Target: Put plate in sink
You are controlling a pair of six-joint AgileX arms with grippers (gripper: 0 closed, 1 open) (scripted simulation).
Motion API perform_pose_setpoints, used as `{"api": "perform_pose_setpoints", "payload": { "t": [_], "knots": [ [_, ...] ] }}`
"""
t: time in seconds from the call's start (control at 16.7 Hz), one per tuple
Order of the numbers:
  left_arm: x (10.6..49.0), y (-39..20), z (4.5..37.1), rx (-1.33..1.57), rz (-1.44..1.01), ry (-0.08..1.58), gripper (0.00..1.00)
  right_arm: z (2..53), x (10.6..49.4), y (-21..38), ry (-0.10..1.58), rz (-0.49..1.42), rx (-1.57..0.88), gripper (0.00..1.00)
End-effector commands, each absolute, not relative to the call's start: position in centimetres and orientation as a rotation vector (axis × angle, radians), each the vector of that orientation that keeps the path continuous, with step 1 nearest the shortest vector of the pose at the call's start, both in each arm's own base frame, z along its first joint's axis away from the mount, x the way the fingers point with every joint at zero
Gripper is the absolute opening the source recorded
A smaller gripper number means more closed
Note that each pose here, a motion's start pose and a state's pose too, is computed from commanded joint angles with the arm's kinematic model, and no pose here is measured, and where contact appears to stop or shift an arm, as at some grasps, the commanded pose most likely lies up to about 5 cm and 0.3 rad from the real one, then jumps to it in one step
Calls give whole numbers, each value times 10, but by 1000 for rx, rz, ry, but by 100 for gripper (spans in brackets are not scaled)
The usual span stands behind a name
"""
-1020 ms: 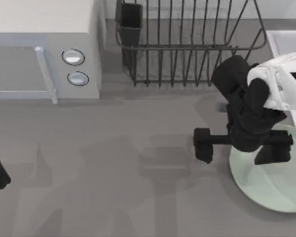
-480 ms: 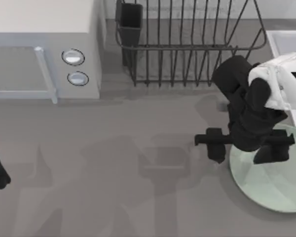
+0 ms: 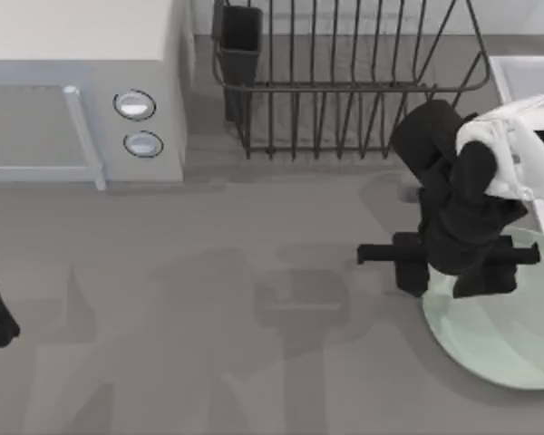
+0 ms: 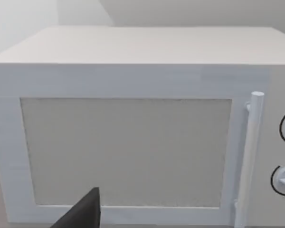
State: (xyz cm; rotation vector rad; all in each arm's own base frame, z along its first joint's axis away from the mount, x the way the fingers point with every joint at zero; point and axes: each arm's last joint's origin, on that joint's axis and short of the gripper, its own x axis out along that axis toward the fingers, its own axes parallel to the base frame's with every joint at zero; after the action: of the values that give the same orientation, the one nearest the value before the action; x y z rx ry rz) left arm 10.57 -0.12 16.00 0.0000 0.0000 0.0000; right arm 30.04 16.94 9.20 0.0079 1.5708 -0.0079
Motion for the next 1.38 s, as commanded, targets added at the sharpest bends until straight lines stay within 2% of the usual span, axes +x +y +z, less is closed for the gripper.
{"api": "perform_pose_setpoints", "payload": {
  "t": [0.3, 0.36, 0.72, 1.02, 1.38],
  "knots": [
    [106, -1, 160, 0, 0, 0, 100, 92, 300, 169, 1571, -8, 8, 0],
    [106, -1, 160, 0, 0, 0, 100, 122, 306, 167, 1476, 16, 45, 0],
    [106, -1, 160, 0, 0, 0, 100, 154, 322, 178, 1492, 9, 39, 0],
    [106, -1, 160, 0, 0, 0, 100, 249, 338, 188, 1500, 6, 36, 0],
    [106, -1, 160, 0, 0, 0, 100, 354, 315, 173, 1485, 12, 42, 0]
  ]
}}
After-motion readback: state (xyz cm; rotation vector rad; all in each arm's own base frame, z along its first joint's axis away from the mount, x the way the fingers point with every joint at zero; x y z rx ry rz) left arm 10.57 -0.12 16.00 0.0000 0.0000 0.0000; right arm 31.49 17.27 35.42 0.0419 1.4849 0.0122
